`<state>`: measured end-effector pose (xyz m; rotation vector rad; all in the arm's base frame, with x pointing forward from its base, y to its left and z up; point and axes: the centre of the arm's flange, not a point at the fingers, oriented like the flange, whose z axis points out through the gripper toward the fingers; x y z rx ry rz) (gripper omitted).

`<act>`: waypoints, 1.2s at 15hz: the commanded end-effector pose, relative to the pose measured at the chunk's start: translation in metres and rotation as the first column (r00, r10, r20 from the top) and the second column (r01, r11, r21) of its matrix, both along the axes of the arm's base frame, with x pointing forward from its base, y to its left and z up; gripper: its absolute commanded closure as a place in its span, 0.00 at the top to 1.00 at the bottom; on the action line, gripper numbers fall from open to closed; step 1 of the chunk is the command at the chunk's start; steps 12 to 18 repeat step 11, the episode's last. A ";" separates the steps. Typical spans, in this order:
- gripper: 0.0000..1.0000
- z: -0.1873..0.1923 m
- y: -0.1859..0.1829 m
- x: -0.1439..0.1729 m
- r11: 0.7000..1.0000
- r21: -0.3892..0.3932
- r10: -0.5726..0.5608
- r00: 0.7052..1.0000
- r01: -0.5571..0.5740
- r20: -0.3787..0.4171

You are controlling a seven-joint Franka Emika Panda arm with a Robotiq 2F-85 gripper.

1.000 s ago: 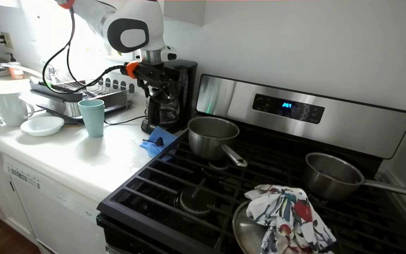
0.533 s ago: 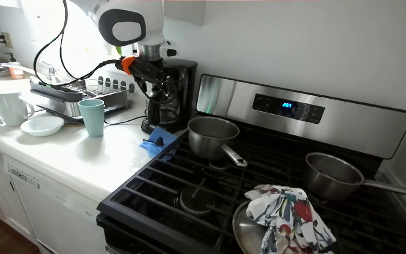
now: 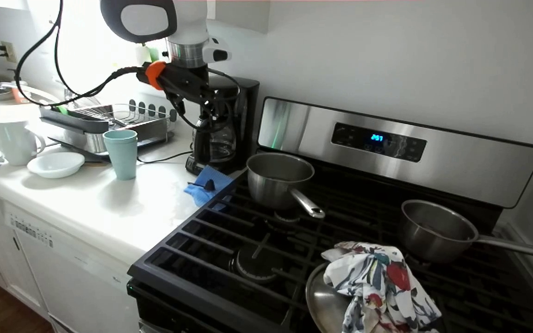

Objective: Put the kettle on the container

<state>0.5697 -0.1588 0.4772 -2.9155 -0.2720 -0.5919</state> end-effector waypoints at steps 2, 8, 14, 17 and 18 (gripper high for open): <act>1.00 0.015 0.000 -0.046 1.000 0.018 0.008 0.999 -0.009 0.033; 1.00 0.020 -0.006 -0.043 1.000 -0.001 -0.009 1.000 0.009 0.028; 1.00 0.020 -0.005 -0.043 1.000 -0.001 -0.008 1.000 0.008 0.028; 1.00 0.020 -0.005 -0.043 1.000 -0.001 -0.008 1.000 0.008 0.028; 1.00 0.020 -0.005 -0.043 1.000 -0.001 -0.008 1.000 0.008 0.028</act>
